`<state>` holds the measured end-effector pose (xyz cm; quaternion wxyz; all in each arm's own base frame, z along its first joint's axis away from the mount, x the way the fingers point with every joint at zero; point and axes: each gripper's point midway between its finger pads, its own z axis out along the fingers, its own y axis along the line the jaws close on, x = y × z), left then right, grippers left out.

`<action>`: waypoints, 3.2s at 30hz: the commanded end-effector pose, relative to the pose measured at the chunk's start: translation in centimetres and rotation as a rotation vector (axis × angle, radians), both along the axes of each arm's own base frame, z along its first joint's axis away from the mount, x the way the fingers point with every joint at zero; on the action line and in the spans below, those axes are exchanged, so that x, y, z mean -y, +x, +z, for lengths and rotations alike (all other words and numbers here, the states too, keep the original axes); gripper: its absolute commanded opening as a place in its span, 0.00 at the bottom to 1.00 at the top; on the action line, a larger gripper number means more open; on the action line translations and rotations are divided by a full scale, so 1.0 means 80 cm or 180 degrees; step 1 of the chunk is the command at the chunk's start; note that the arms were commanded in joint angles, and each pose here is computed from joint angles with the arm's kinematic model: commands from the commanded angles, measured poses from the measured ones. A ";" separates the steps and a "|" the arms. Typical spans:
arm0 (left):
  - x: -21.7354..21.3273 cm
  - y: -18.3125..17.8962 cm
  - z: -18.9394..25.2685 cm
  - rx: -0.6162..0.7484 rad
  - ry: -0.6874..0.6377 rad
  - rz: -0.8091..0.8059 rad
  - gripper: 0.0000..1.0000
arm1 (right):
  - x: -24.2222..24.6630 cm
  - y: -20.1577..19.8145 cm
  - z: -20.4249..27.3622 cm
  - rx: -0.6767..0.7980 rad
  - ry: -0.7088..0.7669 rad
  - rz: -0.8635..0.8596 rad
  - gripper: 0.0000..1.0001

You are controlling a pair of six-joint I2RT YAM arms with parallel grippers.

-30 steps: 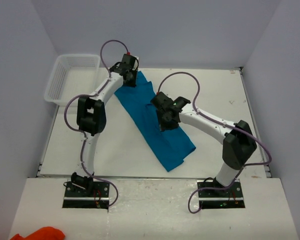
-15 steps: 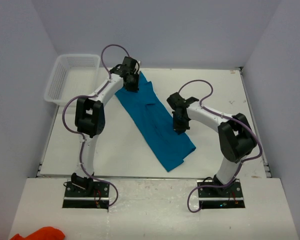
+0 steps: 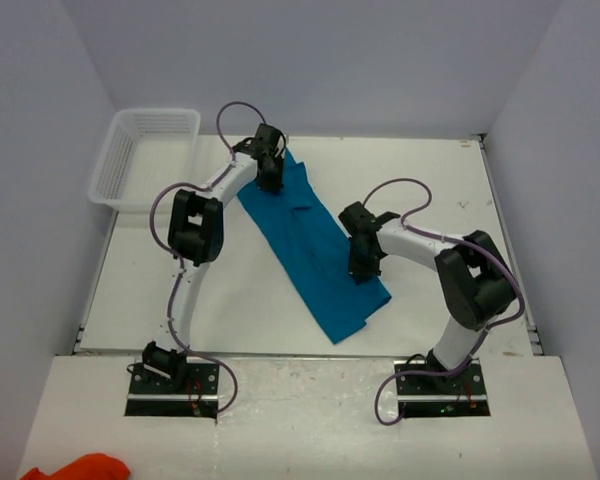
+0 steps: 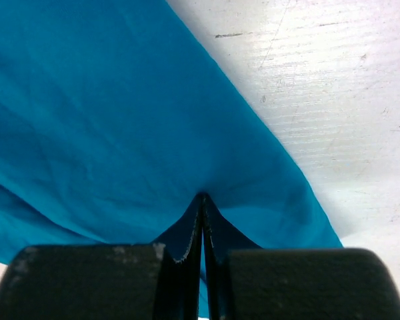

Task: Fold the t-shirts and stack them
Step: Rotate the tshirt 90 degrees

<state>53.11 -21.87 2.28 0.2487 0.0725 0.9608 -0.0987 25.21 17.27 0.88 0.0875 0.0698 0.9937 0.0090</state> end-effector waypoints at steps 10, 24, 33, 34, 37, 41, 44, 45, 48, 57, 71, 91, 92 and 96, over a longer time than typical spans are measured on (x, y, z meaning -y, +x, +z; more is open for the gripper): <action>0.004 0.044 -0.046 0.0129 -0.0110 -0.0192 0.00 | -0.014 -0.112 -0.068 -0.0602 0.0126 -0.0013 0.00; 0.022 0.071 -0.031 0.0418 -0.0300 -0.0425 0.06 | -0.091 -0.176 -0.087 -0.0907 0.0258 0.0367 0.00; 0.002 0.075 -0.002 0.0562 -0.0115 -0.0319 0.11 | -0.100 -0.169 -0.079 -0.0760 0.0149 0.0490 0.00; -0.007 0.079 0.006 0.0627 -0.0006 -0.0231 0.13 | -0.102 -0.166 -0.077 -0.0720 0.0186 0.0515 0.00; -0.018 0.080 0.052 0.0842 0.0056 -0.0088 0.19 | -0.105 -0.156 -0.068 -0.0556 0.0234 0.0659 0.00; -0.039 0.081 0.146 0.1282 0.0126 0.0183 0.39 | -0.114 -0.133 -0.046 -0.0244 0.0264 0.0991 0.19; -0.046 0.075 0.218 0.1608 0.0070 0.0279 0.64 | -0.124 -0.113 -0.011 0.0084 0.0297 0.1193 0.30; -0.046 0.074 0.236 0.1696 0.0054 0.0280 0.83 | -0.126 -0.107 0.000 0.0180 0.0309 0.1223 0.38; -0.051 0.068 0.292 0.1954 0.0099 0.0249 1.00 | -0.126 -0.090 0.040 0.0466 0.0239 0.1334 0.49; -0.054 -0.014 0.313 0.1599 0.0048 0.0318 0.99 | -0.106 -0.088 0.164 0.1065 0.0483 0.1370 0.73; -0.020 -0.036 0.106 0.0469 0.0075 0.0117 0.00 | -0.086 -0.139 0.072 0.0575 0.0699 0.1209 0.00; -0.016 0.012 -0.025 0.0119 0.0229 0.0053 0.00 | -0.109 -0.179 0.005 -0.0018 0.0832 0.1165 0.00; -0.017 0.015 -0.027 0.0125 0.0232 0.0037 0.00 | -0.111 -0.185 0.002 -0.0045 0.0824 0.1189 0.00; -0.006 0.039 -0.024 0.0251 0.0101 -0.0035 0.00 | -0.115 -0.197 -0.014 -0.0173 0.0789 0.1173 0.00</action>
